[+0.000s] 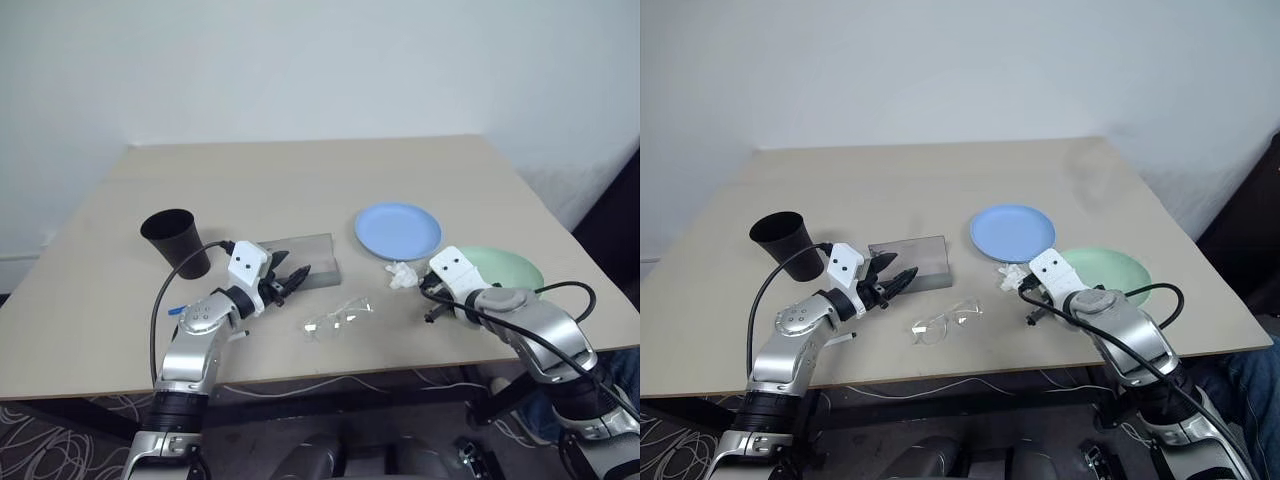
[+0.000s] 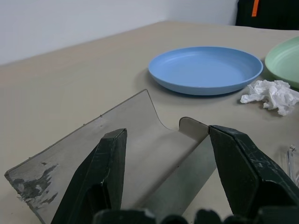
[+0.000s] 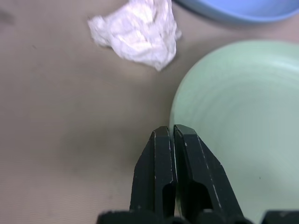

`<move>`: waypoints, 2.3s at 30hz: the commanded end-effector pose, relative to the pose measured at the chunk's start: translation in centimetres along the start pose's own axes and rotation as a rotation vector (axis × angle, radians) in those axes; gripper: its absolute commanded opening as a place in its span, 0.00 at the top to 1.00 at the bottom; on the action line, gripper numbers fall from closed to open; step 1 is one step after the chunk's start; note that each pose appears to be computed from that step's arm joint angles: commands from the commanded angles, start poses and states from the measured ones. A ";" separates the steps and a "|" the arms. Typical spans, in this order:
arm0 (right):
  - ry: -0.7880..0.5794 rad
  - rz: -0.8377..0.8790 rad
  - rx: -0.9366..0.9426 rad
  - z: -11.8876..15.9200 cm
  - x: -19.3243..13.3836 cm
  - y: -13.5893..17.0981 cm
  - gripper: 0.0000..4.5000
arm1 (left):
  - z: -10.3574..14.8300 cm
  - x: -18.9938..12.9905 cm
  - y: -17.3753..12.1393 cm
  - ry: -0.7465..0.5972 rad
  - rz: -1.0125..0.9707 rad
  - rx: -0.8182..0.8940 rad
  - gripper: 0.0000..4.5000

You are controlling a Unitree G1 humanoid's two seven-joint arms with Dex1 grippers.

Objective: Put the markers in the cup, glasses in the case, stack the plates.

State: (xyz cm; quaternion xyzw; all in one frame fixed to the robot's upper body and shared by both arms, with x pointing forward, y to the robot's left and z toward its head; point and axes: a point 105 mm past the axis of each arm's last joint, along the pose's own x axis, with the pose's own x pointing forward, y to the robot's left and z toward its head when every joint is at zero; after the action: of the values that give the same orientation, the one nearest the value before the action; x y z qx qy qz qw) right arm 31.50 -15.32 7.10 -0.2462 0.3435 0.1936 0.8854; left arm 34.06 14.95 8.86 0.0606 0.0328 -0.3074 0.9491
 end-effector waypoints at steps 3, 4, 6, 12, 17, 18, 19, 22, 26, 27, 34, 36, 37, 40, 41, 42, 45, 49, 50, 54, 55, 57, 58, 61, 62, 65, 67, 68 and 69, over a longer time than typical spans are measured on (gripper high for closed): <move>-0.027 -0.090 -0.019 0.7 0.1 -1.7 0.99 | 1.5 0.2 0.3 -0.052 0.010 0.031 0.36; -0.025 -0.108 -0.020 0.7 0.1 -2.1 0.99 | 1.5 0.2 0.4 -0.053 0.010 0.032 0.36; -0.023 -0.141 -0.017 0.6 0.2 -2.7 0.99 | 1.5 0.3 0.4 -0.053 0.011 0.033 0.36; -0.042 -0.225 -0.007 1.1 0.3 -4.6 0.99 | 1.5 0.3 0.4 -0.054 0.011 0.037 0.36; -0.076 -0.301 -0.035 2.0 0.5 -6.5 0.99 | 1.7 0.4 0.5 -0.057 0.010 0.040 0.36; -0.081 -0.308 -0.038 2.1 0.4 -6.8 0.99 | 1.7 0.4 0.5 -0.057 0.010 0.041 0.36; -0.085 -0.317 -0.042 2.2 0.4 -7.0 0.99 | 1.7 0.4 0.5 -0.057 0.011 0.041 0.36; -0.101 -0.360 -0.064 2.7 0.2 -8.0 0.99 | 1.7 0.4 0.6 -0.058 0.014 0.043 0.36; -0.196 -0.399 -0.089 4.8 -0.1 -9.2 0.99 | 1.7 0.3 0.7 -0.058 0.016 0.042 0.36; -0.256 -0.351 -0.103 5.9 -0.1 -8.8 0.99 | 1.8 0.3 0.6 -0.058 0.013 0.041 0.36; -0.536 -0.042 -0.301 11.4 0.2 -5.3 0.99 | 2.2 0.8 -0.2 -0.065 -0.049 0.034 0.36; -0.573 0.028 -0.342 12.4 0.5 -4.7 0.99 | 2.4 1.0 -0.8 -0.072 -0.085 0.022 0.36; -0.586 0.065 -0.364 12.8 0.6 -4.4 0.99 | 2.4 1.1 -1.2 -0.072 -0.106 0.019 0.36; -0.600 0.170 -0.432 13.5 1.6 -3.3 0.99 | 2.4 1.2 -2.6 -0.062 -0.179 0.011 0.36; -0.600 0.195 -0.450 13.7 2.0 -3.0 0.99 | 2.3 1.2 -3.0 -0.059 -0.200 0.008 0.36; -0.596 0.220 -0.467 13.8 2.4 -2.8 0.99 | 2.3 1.3 -3.6 -0.057 -0.223 0.000 0.36; -0.573 0.252 -0.535 14.2 3.6 -2.3 0.99 | 2.4 1.4 -4.7 -0.058 -0.266 -0.011 0.36; -0.520 0.256 -0.589 14.3 4.9 -2.2 0.99 | 2.7 1.6 -5.6 -0.062 -0.278 -0.014 0.36; -0.512 0.259 -0.593 14.3 5.1 -2.1 0.99 | 2.7 1.6 -5.7 -0.062 -0.279 -0.014 0.36; -0.512 0.283 -0.558 14.5 5.3 -2.1 0.84 | 2.7 1.4 -5.8 -0.060 -0.277 -0.015 0.36; -0.519 0.286 -0.551 14.7 5.2 -2.0 0.77 | 2.7 1.4 -5.8 -0.059 -0.276 -0.016 0.36; -0.532 0.281 -0.547 14.9 5.1 -2.1 0.61 | 2.6 1.3 -5.8 -0.058 -0.275 -0.017 0.36; -0.536 0.278 -0.547 15.0 5.1 -2.1 0.54 | 2.6 1.3 -5.8 -0.058 -0.275 -0.017 0.36; -0.561 0.256 -0.537 15.4 4.7 -2.6 0.46 | 2.7 1.3 -5.9 -0.057 -0.275 -0.016 0.36; -0.570 0.259 -0.525 15.6 4.5 -2.8 0.46 | 2.7 1.4 -5.9 -0.057 -0.275 -0.016 0.36; -0.585 0.282 -0.446 15.6 3.9 -3.5 0.46 | 2.7 1.4 -5.8 -0.057 -0.272 -0.012 0.36; -0.583 0.289 -0.412 15.5 3.8 -3.7 0.46 | 2.8 1.4 -5.7 -0.057 -0.271 -0.011 0.36; -0.545 0.310 -0.351 15.0 3.8 -4.1 0.46 | 2.7 1.4 -5.5 -0.054 -0.265 -0.009 0.36; -0.506 0.332 -0.296 14.3 3.8 -4.4 0.46 | 2.6 1.4 -5.3 -0.052 -0.261 -0.007 0.36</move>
State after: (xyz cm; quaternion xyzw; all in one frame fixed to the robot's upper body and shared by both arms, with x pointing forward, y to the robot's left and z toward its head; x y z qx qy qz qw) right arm 43.57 -9.72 13.29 -0.2862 0.1195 0.4412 0.8421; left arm 31.80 9.42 9.09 0.0358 0.0477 -0.4294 0.9011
